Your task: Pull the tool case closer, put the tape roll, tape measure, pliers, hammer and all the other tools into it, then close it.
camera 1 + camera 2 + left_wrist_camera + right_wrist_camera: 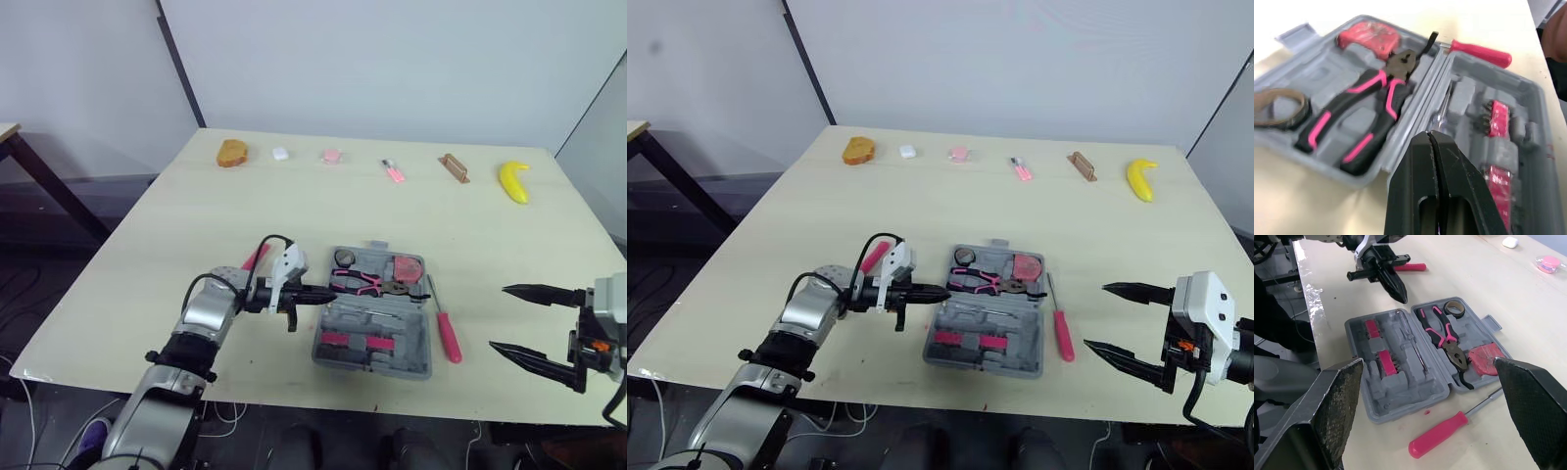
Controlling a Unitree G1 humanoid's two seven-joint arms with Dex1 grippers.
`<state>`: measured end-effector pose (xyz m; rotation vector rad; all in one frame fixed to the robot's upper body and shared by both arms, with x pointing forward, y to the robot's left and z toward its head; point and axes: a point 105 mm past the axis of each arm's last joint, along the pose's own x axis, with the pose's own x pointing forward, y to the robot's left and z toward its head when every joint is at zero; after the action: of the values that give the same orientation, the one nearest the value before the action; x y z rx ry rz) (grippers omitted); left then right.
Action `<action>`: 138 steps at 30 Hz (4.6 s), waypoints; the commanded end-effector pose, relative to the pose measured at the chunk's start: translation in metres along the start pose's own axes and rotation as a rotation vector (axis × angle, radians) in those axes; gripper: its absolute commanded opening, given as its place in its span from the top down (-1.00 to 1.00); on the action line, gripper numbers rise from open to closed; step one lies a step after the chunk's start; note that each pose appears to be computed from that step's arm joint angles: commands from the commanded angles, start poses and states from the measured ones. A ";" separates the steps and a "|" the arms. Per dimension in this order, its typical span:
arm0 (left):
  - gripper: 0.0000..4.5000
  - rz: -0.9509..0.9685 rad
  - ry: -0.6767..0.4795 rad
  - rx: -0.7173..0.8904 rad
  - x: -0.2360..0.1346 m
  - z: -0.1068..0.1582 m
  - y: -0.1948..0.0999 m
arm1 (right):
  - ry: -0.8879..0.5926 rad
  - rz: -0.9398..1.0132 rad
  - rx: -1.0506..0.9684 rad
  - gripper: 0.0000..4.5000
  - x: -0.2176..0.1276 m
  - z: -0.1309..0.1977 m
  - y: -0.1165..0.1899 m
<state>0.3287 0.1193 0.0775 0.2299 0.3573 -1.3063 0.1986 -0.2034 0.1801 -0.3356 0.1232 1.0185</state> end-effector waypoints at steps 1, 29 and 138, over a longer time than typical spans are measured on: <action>0.98 0.033 -0.046 0.039 -0.003 0.010 0.003 | -0.010 0.020 -0.021 -1.00 0.002 0.006 0.002; 0.98 0.002 0.316 0.130 0.031 -0.064 -0.010 | -0.002 0.035 -0.007 -1.00 0.003 0.009 0.005; 0.88 0.849 0.067 -0.424 -0.074 -0.078 0.022 | -0.213 0.038 0.069 -1.00 0.053 0.005 0.017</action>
<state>0.3341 0.2393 0.0415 0.0908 0.4732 -0.3244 0.2167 -0.1558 0.1585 -0.1363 0.0055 1.0484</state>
